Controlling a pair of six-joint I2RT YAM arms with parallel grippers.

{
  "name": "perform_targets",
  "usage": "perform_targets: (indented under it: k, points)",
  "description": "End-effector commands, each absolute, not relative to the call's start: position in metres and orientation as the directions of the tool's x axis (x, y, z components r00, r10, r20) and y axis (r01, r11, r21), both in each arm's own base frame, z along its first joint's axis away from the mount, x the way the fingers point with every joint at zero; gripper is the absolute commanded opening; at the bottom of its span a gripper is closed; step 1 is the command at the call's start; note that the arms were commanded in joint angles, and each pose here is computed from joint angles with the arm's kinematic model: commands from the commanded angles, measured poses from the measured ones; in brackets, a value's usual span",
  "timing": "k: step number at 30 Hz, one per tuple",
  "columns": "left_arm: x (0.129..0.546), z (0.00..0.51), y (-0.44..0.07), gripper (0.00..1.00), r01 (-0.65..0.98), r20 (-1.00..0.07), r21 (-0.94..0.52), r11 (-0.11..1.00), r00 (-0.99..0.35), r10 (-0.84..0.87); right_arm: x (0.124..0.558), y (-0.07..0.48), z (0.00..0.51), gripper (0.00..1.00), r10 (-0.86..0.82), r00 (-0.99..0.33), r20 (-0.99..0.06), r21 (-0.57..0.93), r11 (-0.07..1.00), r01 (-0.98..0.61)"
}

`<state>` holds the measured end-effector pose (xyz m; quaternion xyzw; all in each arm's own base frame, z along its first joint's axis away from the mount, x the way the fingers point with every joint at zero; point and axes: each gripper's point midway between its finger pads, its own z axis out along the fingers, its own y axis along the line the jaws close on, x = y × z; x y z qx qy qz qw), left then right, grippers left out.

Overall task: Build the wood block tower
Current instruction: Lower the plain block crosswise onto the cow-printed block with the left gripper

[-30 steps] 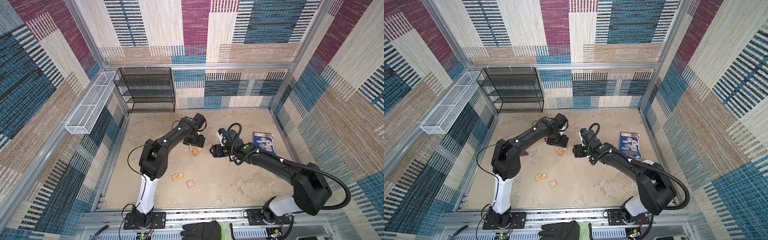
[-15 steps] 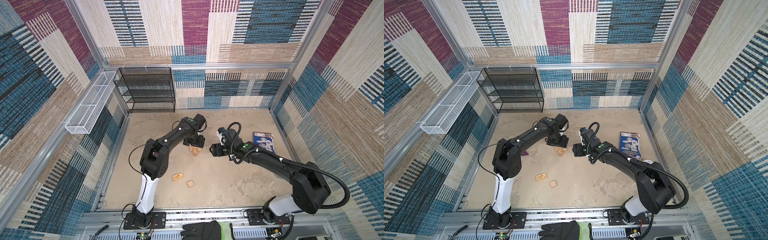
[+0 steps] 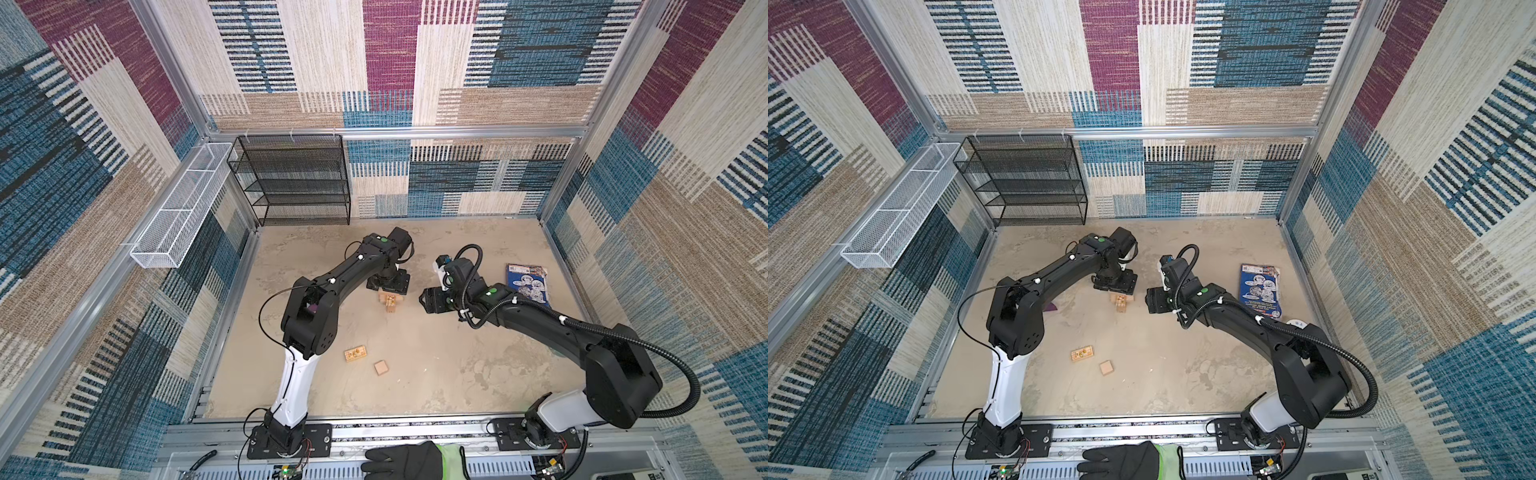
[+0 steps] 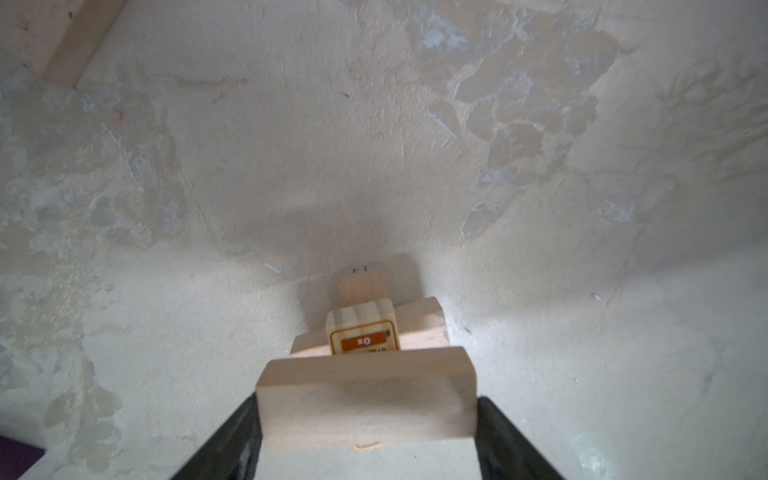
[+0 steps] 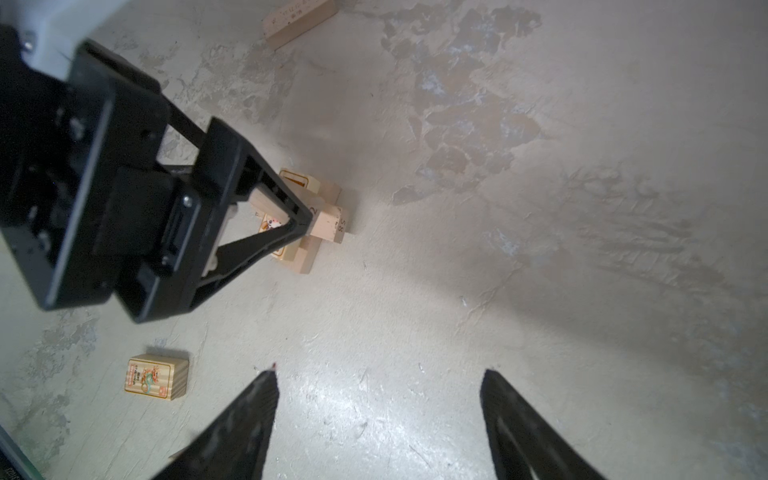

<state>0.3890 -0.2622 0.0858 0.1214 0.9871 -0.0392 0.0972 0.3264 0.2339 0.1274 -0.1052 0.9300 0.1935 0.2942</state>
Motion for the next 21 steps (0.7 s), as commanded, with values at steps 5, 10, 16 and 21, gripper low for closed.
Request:
perform_targets:
  k: [5,10,16,21]
  points:
    - [0.3842,0.0829,-0.262,0.69,0.228,-0.177,-0.062,0.972,-0.961,0.214,0.3316,0.2345,0.129,0.79,-0.08,-0.793,-0.604,0.289,0.905,-0.311]
    - [0.3849,0.0835,-0.2619,0.7,0.224,-0.18,-0.06,0.973,-0.961,0.21,0.3304,0.2338,0.1258,0.8,-0.082,-0.799,-0.596,0.288,0.907,-0.308]
    - [0.386,0.0836,-0.2619,0.7,0.221,-0.181,-0.058,0.974,-0.961,0.207,0.3306,0.2323,0.1253,0.81,-0.082,-0.798,-0.597,0.282,0.91,-0.305]
    - [0.3858,0.0827,-0.2621,0.71,0.218,-0.179,-0.059,0.974,-0.962,0.205,0.3303,0.2318,0.1224,0.81,-0.082,-0.802,-0.592,0.281,0.911,-0.301]
